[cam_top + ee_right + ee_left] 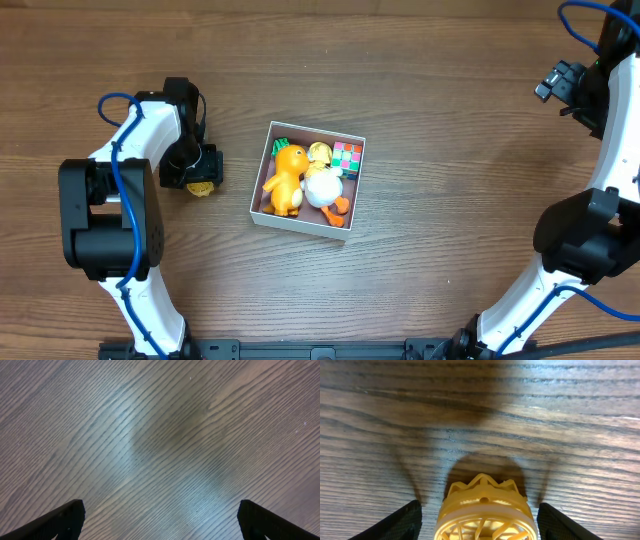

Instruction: Pack container

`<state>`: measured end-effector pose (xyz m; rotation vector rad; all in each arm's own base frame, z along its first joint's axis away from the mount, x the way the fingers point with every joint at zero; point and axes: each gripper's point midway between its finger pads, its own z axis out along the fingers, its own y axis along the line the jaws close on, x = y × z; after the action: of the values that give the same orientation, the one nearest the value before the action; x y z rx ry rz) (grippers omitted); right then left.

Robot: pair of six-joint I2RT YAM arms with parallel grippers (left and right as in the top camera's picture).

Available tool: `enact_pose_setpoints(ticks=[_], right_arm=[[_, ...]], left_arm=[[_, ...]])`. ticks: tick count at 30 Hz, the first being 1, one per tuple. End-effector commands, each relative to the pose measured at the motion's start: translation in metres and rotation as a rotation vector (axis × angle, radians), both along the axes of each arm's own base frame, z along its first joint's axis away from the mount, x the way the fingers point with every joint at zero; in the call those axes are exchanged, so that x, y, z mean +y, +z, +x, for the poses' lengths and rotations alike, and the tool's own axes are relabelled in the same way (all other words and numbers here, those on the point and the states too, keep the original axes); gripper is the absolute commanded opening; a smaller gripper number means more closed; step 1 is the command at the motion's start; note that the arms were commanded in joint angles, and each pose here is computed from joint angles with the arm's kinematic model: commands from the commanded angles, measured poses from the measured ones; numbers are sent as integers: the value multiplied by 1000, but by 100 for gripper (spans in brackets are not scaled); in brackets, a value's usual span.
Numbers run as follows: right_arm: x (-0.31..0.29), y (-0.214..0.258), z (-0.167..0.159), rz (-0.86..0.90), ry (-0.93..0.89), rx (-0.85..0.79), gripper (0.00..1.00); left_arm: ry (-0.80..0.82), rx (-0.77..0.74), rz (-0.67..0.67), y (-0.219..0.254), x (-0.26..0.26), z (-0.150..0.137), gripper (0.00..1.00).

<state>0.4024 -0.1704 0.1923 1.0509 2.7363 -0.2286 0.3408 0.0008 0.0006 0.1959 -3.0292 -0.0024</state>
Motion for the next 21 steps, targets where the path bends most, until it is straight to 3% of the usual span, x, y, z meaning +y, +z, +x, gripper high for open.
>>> enact_pose_setpoints(ticks=[1,13,18,21], right_arm=[[1,7,0,-6,6,-18,100],[1,7,0,-6,6,-18,100],[1,7,0,-6,6,-18,100],[1,7,0,-6,6,-18,100]], left_arm=[[12,26,-13,-7,0,-8,73],[12,28,-11,-10,0,-10,72],[12,27,-10,-11,1,-9,54],[12,27,-10,-11,1,-10,52]])
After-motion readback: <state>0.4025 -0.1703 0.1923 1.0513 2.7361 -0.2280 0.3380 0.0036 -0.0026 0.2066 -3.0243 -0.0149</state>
